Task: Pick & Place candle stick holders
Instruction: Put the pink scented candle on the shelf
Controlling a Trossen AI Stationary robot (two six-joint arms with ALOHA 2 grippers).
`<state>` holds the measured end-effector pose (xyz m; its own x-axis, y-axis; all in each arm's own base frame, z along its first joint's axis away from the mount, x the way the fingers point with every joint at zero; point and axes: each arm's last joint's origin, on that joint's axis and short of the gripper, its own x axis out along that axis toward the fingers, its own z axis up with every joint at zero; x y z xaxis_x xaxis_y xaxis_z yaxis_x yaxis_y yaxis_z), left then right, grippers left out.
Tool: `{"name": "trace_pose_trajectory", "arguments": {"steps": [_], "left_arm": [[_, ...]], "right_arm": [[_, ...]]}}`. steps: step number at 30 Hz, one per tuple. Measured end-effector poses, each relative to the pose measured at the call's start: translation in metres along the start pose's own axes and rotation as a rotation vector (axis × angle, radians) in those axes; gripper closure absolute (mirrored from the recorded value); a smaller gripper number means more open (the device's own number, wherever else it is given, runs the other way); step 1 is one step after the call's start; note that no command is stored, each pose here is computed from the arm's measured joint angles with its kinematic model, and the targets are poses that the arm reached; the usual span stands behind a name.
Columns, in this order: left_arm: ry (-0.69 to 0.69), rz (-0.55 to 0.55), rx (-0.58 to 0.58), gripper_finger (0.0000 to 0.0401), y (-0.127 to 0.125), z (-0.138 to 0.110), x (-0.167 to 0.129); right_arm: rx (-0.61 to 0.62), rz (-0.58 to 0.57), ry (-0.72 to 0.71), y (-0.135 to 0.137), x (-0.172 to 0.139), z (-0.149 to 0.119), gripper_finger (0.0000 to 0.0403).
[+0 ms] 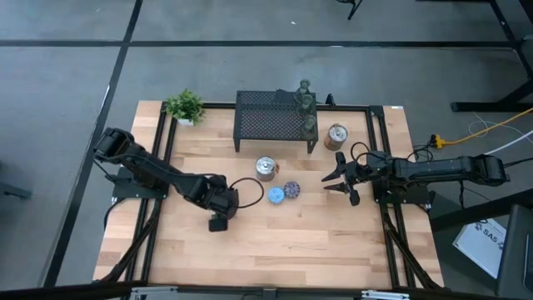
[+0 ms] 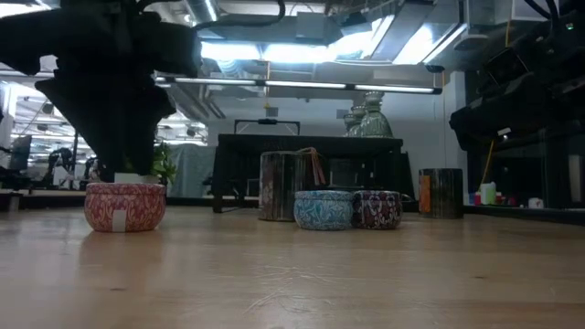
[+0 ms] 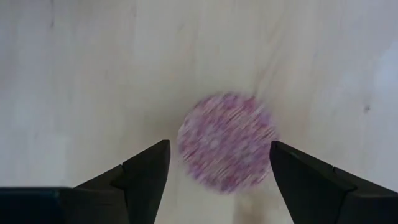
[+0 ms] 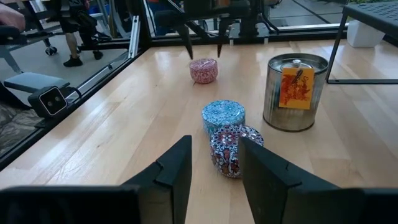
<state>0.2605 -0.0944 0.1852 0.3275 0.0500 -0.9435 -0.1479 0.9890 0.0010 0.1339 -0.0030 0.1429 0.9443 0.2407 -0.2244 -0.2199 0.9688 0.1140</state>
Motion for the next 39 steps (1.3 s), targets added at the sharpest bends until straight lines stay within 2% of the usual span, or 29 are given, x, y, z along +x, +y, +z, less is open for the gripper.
{"name": "trace_pose_trajectory", "arguments": {"steps": [10, 25, 39], "left_arm": [[-0.02, -0.014, -0.061, 0.0127, -0.003, 0.001, 0.0], [0.019, 0.003, -0.084, 0.0078, -0.006, 0.001, 0.017], [0.058, 0.005, -0.097, 0.0077, -0.008, -0.002, 0.023]], "right_arm": [[0.0, 0.0, 0.0, 0.0, 0.0, 0.0, 0.0271], [0.0, 0.0, 0.0, 0.0, 0.0, 0.0, 0.0271], [0.0, 0.0, 0.0, 0.0, 0.0, 0.0, 0.0271]]}}
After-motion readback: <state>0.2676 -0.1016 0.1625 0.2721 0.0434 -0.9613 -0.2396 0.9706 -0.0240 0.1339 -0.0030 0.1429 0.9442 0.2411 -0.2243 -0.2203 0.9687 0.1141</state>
